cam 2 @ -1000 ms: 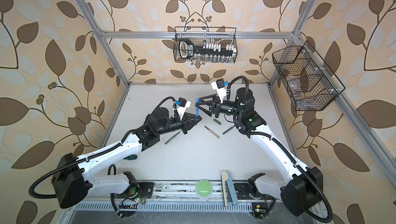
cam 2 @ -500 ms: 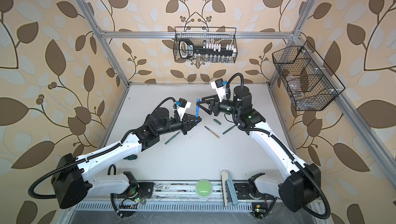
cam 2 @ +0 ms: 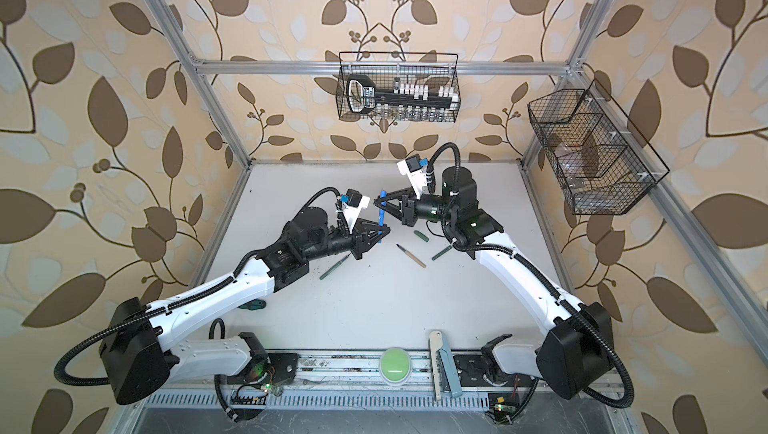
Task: Insert the pens into the pen caps
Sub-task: 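Close the right gripper on the capped blue pen above the left gripper, then open the left gripper and pull it back while the right gripper holds the pen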
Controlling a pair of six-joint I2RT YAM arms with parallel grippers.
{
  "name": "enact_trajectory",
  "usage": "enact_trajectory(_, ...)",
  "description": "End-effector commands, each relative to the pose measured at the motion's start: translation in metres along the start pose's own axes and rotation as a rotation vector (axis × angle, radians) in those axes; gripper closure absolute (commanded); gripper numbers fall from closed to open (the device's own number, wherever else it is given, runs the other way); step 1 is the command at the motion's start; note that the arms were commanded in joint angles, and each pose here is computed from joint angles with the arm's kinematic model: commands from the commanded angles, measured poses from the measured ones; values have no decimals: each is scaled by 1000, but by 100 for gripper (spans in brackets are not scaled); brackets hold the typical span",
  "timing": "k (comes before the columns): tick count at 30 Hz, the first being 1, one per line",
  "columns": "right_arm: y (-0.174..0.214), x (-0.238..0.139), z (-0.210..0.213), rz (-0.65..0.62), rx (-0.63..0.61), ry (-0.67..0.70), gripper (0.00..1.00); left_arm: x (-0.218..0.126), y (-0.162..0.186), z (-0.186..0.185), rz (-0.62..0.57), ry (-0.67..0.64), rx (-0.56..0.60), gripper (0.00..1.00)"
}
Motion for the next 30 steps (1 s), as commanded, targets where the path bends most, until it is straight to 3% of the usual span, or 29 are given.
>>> enact_trajectory(1, 10, 2, 0, 21, 1, -16, 93, -12, -42, -5, -128, -39, 83, 100)
enact_trajectory(6, 45, 8, -8, 119, 67, -17, 100, -24, -73, -1, -245, -133, 194, 100)
enact_trajectory(14, 87, -3, -14, 243, 128, 21, 100, -45, -118, -12, -367, -178, 338, 100)
enact_trajectory(22, 80, -7, -5, 213, 119, 8, 100, -49, -126, -18, -387, -155, 361, 100)
enact_trajectory(24, 67, -11, -9, 181, 114, 36, 100, -44, -120, -15, -355, -152, 347, 89)
enact_trajectory(25, 58, -14, -11, 159, 107, 54, 100, -41, -116, -14, -336, -152, 338, 81)
enact_trajectory(26, 50, -18, -13, 136, 104, 80, 100, -39, -110, -12, -316, -152, 330, 66)
enact_trajectory(27, 40, -22, -16, 111, 98, 105, 100, -38, -105, -10, -298, -155, 320, 59)
enact_trajectory(30, 20, -35, -26, 81, 59, 215, 100, -42, -89, -2, -249, -199, 285, 47)
Point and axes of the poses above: each gripper's point midway between its finger pads, its own x axis out along the fingers, its own z axis along the line the jaws close on, y = z × x, the point moved 4 cm from there along -x, back along the fingers, and after that the axes turned 9 degrees about x, right-handed, at the moved point
